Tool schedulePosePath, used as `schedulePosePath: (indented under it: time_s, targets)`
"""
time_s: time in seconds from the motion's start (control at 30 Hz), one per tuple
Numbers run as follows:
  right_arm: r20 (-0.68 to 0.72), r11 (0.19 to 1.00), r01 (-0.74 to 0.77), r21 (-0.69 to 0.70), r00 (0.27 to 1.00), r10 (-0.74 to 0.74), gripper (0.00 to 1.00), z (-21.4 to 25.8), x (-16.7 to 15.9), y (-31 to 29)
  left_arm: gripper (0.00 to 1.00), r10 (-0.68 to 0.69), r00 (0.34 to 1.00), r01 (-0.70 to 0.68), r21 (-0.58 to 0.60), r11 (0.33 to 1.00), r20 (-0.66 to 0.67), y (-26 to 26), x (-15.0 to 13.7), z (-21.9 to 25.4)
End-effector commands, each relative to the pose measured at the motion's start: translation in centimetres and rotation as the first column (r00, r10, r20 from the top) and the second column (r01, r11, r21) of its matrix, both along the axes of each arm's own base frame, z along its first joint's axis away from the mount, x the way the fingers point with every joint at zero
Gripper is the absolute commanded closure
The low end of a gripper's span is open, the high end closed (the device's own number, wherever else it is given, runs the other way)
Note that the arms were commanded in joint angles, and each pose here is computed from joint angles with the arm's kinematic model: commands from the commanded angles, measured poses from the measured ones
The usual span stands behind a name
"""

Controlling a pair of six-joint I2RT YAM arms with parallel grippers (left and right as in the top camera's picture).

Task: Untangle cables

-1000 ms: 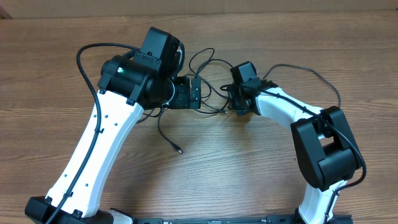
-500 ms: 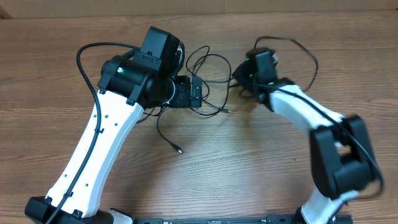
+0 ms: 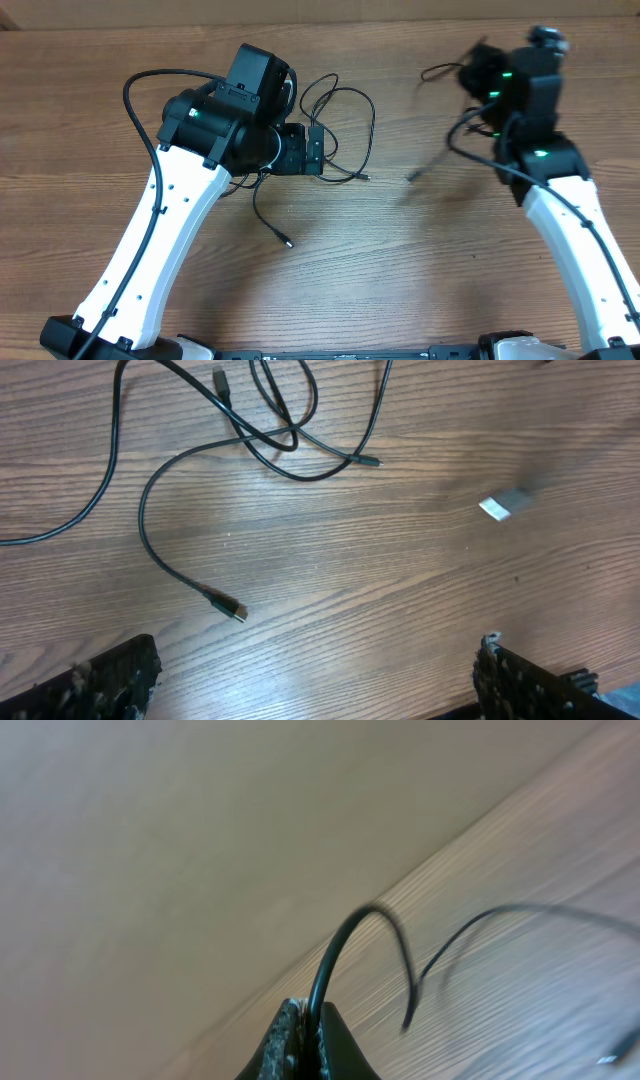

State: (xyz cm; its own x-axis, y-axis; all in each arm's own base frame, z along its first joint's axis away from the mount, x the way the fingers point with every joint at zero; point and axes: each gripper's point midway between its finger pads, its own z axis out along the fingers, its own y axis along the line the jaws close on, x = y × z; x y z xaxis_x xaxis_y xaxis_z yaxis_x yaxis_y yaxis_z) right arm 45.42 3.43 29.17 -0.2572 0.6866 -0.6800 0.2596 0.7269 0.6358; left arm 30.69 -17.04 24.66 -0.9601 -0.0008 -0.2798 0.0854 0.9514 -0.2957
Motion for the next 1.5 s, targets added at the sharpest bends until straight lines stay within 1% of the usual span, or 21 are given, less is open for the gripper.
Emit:
schedulePosePath:
  time_s: [0.0, 0.17, 0.3, 0.37, 0.43, 0.47, 0.5, 0.53, 0.57, 0.63, 0.73, 0.8, 0.83, 0.87, 1.0, 1.07, 1.13, 1.2, 1.3, 1.37, 1.47]
  targets:
    - [-0.010, 0.985, 0.161, -0.055, 0.987, -0.161, 0.96, 0.4, -0.4, -6.5, 0.00, -0.004, 1.000, 0.004, -0.004, 1.000, 0.004, 0.1, -0.1, 0.1]
    - [-0.059, 0.932, 0.335, -0.137, 0.937, -0.345, 0.96, -1.1, -1.9, -16.1, 0.00, -0.005, 1.000, 0.005, 0.000, 1.000, -0.005, 0.2, -0.3, 0.0]
    - [-0.075, 0.857, 0.475, -0.200, 0.865, -0.497, 0.96, -1.6, -5.0, -24.5, 0.00, -0.007, 1.000, 0.007, -0.005, 1.000, -0.006, 0.1, -0.3, 0.0]
    - [-0.089, 0.839, 0.501, -0.214, 0.845, -0.527, 0.96, -2.1, -6.4, -27.4, 0.00, -0.004, 1.000, 0.004, -0.011, 1.000, -0.006, 0.0, -0.3, 0.1]
    - [-0.107, 0.853, 0.481, -0.203, 0.855, -0.508, 0.94, -2.7, -7.1, -28.8, 0.00, 0.004, 1.000, -0.004, -0.021, 1.000, -0.008, -0.2, -0.2, 0.1]
    - [-0.115, 0.861, 0.467, -0.199, 0.862, -0.494, 0.83, -3.0, -7.2, -29.2, 0.00, 0.008, 1.000, -0.008, -0.028, 1.000, -0.009, -0.3, -0.2, 0.2]
    - [-0.121, 0.873, 0.452, -0.183, 0.871, -0.476, 0.64, -3.3, -7.1, -29.3, 0.00, 0.004, 1.000, -0.005, -0.037, 0.999, -0.008, -0.4, -0.2, 0.2]
    - [-0.129, 0.889, 0.428, -0.163, 0.884, -0.449, 0.41, -3.8, -6.9, -29.1, 0.00, 0.002, 1.000, -0.003, -0.045, 0.999, -0.007, -0.6, -0.1, 0.3]
    - [-0.137, 0.908, 0.393, -0.144, 0.901, -0.412, 0.25, -4.2, -6.5, -28.6, 0.00, 0.004, 1.000, -0.004, -0.051, 0.999, -0.008, -0.7, -0.1, 0.3]
    - [-0.155, 0.943, 0.313, -0.113, 0.932, -0.328, 0.00, -4.9, -5.7, -27.1, 0.00, 0.001, 1.000, -0.002, -0.063, 0.998, -0.014, -0.9, -0.2, 0.4]
    - [-0.186, 0.981, 0.190, -0.039, 0.963, -0.194, 0.00, -6.1, -4.7, -24.1, 0.00, -0.002, 1.000, 0.001, -0.064, 0.998, -0.027, -0.8, -0.5, 0.3]
    - [-0.216, 0.987, 0.160, -0.014, 0.963, -0.159, 0.01, -6.8, -4.7, -22.9, 0.00, -0.002, 0.999, 0.000, -0.060, 0.998, -0.035, -0.8, -0.7, 0.2]
    - [-0.233, 0.988, 0.154, -0.008, 0.961, -0.151, 0.09, -7.2, -4.8, -22.5, 0.00, -0.002, 0.999, 0.000, -0.059, 0.998, -0.036, -0.8, -0.7, 0.2]
    - [-0.242, 0.989, 0.148, -0.004, 0.960, -0.145, 0.12, -7.4, -4.8, -22.3, 0.00, -0.002, 0.999, 0.000, -0.059, 0.998, -0.036, -0.8, -0.7, 0.2]
    - [-0.306, 0.995, 0.100, 0.000, 0.947, -0.095, 0.07, -8.9, -5.2, -20.7, 0.00, -0.010, 1.000, 0.008, -0.057, 0.998, -0.030, -0.8, -0.7, 0.2]
    - [-0.330, 0.996, -0.044, -0.077, 0.944, 0.016, 0.06, -9.5, -5.4, -19.2, 0.00, -0.012, 1.000, 0.010, -0.056, 0.998, -0.028, -0.8, -0.6, 0.2]
    - [-0.376, 0.963, -0.199, -0.184, 0.919, 0.118, 0.06, -10.6, -5.8, -17.9, 0.00, -0.010, 1.000, 0.009, -0.053, 0.999, -0.024, -0.7, -0.5, 0.2]
    - [-0.426, 0.920, -0.310, -0.240, 0.885, 0.187, 0.05, -11.7, -6.3, -16.8, 0.00, -0.002, 1.000, 0.002, -0.038, 0.999, -0.013, -0.5, -0.3, 0.2]
    - [-0.490, 0.853, -0.441, -0.277, 0.829, 0.270, 0.05, -12.9, -7.2, -15.2, 0.00, 0.013, 1.000, -0.013, -0.005, 1.000, 0.001, 0.1, 0.0, 0.1]
    - [-0.548, 0.783, -0.549, -0.293, 0.767, 0.334, 0.05, -14.3, -8.3, -14.1, 0.00, 0.021, 1.000, -0.022, 0.014, 1.000, 0.012, 0.5, 0.2, 0.0]
    - [-0.594, 0.743, -0.606, -0.286, 0.720, 0.358, 0.06, -15.9, -9.6, -13.7, 0.00, 0.020, 1.000, -0.021, 0.021, 1.000, 0.016, 0.6, 0.3, 0.0]
